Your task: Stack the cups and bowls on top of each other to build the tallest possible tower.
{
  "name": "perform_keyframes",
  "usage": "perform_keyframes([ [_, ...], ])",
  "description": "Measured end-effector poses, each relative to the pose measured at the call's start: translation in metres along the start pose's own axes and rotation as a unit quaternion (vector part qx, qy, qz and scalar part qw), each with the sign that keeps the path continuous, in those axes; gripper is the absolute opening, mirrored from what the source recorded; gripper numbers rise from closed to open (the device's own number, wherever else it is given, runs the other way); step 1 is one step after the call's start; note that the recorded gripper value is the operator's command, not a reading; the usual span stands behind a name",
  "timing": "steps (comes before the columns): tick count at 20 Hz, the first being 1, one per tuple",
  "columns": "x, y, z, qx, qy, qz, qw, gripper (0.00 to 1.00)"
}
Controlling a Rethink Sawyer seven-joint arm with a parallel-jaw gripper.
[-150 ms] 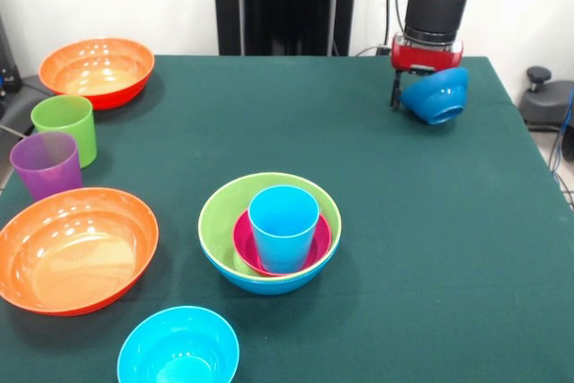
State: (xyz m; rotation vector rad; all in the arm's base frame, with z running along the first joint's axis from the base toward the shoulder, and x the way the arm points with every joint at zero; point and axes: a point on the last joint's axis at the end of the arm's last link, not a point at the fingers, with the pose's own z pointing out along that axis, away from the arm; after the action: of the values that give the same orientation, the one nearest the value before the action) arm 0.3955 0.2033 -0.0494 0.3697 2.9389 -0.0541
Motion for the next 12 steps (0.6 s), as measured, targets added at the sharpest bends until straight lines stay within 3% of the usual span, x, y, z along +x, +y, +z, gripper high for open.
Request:
perform_keyframes([
  [12,-0.0049,0.0059,-0.0083,-0.005,-0.010,-0.004,0.9999,0.00],
])
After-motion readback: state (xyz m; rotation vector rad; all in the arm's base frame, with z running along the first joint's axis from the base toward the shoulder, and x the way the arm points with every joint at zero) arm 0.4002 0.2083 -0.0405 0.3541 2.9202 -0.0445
